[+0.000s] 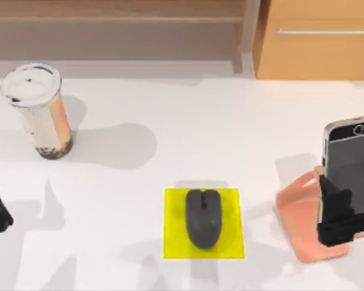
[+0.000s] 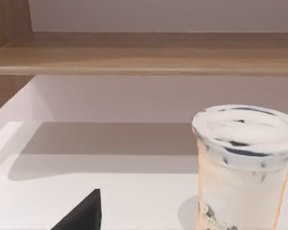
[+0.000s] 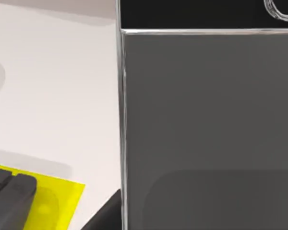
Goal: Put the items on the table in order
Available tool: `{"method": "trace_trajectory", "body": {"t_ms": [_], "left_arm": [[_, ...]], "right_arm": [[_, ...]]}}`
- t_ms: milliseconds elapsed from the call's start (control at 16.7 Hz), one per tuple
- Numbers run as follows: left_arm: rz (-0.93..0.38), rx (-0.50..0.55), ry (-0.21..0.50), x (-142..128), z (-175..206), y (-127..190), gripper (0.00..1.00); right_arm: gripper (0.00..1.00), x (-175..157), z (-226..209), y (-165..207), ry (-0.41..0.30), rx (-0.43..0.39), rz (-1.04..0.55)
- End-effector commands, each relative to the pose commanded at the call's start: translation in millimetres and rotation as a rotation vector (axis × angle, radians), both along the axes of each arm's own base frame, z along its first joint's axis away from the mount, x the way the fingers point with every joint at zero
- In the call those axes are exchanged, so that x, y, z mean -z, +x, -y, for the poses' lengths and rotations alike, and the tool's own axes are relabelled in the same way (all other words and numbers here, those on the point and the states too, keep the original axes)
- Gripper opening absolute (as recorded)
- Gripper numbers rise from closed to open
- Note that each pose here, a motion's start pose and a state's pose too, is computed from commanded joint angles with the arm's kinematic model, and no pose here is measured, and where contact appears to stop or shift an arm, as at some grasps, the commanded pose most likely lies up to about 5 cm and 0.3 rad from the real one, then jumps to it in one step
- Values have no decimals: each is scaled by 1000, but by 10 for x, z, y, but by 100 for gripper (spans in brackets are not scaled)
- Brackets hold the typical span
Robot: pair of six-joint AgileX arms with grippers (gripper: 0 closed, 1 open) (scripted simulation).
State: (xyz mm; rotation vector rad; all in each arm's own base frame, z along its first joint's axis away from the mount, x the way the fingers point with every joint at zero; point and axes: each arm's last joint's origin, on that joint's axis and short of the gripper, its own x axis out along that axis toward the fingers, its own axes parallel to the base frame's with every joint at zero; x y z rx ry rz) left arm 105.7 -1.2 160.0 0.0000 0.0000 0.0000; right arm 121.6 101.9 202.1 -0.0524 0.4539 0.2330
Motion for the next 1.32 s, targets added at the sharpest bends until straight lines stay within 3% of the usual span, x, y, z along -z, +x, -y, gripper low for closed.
{"method": "trace_trajectory", "body": {"t_ms": [420,1200,1320], "left_arm": [[0,0,0,0,0,0,100],[0,0,0,0,0,0,100],[0,0,0,0,0,0,100]], "right_arm": [[0,74,-19,63,-13,10,-9],[98,74,-19,63,-13,10,-9],[100,74,-19,63,-13,10,-9]]}}
